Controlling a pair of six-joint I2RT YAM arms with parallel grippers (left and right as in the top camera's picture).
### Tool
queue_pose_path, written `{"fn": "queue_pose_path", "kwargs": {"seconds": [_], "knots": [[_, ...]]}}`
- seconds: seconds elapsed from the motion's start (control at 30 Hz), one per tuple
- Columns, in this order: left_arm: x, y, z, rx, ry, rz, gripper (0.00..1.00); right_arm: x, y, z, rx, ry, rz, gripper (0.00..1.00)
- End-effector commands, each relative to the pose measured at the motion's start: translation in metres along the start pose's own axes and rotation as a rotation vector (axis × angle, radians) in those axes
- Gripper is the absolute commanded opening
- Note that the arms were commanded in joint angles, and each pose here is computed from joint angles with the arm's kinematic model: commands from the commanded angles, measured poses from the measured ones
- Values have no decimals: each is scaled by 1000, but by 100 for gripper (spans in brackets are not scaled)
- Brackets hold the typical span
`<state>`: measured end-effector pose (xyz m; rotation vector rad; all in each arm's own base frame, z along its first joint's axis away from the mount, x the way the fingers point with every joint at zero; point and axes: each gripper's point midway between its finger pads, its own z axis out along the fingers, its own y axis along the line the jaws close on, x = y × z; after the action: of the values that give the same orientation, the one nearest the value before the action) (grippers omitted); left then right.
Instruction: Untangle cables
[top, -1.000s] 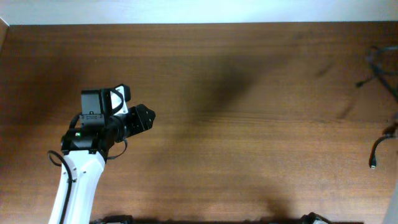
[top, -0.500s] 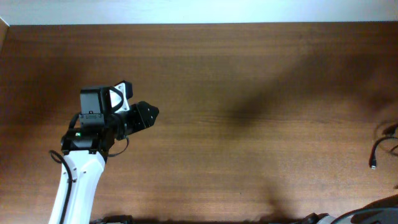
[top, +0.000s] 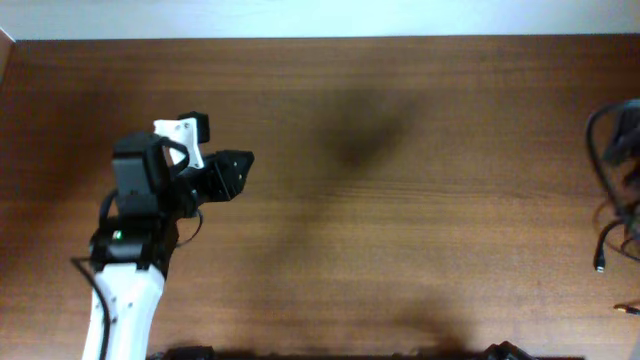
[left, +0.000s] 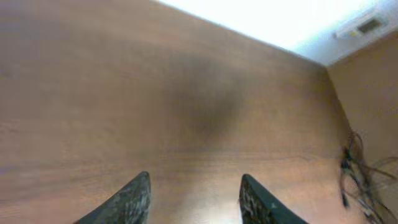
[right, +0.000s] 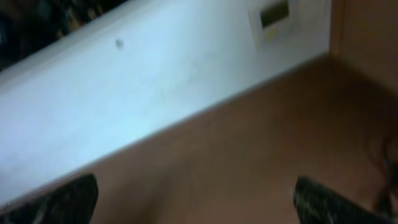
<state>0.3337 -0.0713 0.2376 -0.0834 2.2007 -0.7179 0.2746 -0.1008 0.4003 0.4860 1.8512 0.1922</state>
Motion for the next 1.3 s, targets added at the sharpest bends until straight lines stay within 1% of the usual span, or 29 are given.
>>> {"fn": "queue_pose_path", "kwargs": {"seconds": [0.0, 0.03, 0.07, 0.1, 0.17, 0.2, 0.3, 0.4, 0.53, 0.57, 0.6, 0.67, 0.73, 0.8, 0.87, 0.93, 0.97, 1.0, 1.07, 1.1, 1.13, 1.17, 1.27], "knots": [[-27, -18, -45, -47, -179, 119, 52, 18, 26, -48, -24, -17, -129, 99], [-30, -26, -56, -37, -213, 136, 56, 28, 36, -61, -51, -10, -161, 99], [-31, -30, -63, -31, -233, 147, 58, 38, 51, -72, -113, 0, -218, 99], [-31, -36, -72, -24, -256, 159, 62, 49, 68, -85, -188, 7, -272, 99], [-30, -42, -84, -17, -281, 172, 74, 63, 73, -96, -202, 30, -266, 99], [-29, -44, -86, -15, -284, 174, 99, 70, 72, -97, -199, 57, -250, 99], [-27, -48, -86, 11, -275, 167, 99, 73, 71, -97, -197, 69, -243, 99], [-18, -67, -85, 136, -224, 75, 99, 73, 71, -97, -197, 69, -243, 99], [10, -99, -89, 348, -84, 59, 99, 73, 71, -97, -197, 70, -242, 99], [10, -99, -89, 346, -82, 57, 99, 73, 71, -97, -197, 70, -242, 99], [10, -96, -88, 329, -82, 50, 99, 73, 71, -97, -197, 70, -242, 99], [2, -80, -84, 233, -126, 40, 99, 73, 71, -97, -197, 70, -242, 99], [-4, -60, -87, 93, -196, 88, 99, 73, 71, -97, -197, 70, -242, 99], [-5, -32, -99, -84, -283, 137, 99, 73, 71, -97, -197, 70, -242, 99], [5, -3, -118, -242, -388, 130, 99, 73, 71, -97, -197, 70, -242, 99], [23, 20, -131, -342, -468, 123, 99, 73, 71, -97, -197, 70, -242, 99], [28, 30, -138, -388, -532, 123, 99, 73, 71, -97, -197, 70, -242, 99], [28, 39, -148, -428, -632, 130, 99, 73, 71, -97, -197, 70, -242, 99], [26, 36, -148, -421, -712, 252, 99, 73, 71, -97, -197, 70, -242, 99], [23, 28, -142, -385, -752, 382, 99, 73, 71, -97, -197, 70, -242, 99], [21, 20, -137, -351, -790, 472, 99, 73, 71, -97, -197, 70, -242, 99], [19, 19, -132, -334, -837, 517, 99, 73, 71, -97, -197, 70, -242, 99], [27, 33, -114, -316, -949, 545, 99, 73, 71, -97, -197, 70, -242, 99]]}}
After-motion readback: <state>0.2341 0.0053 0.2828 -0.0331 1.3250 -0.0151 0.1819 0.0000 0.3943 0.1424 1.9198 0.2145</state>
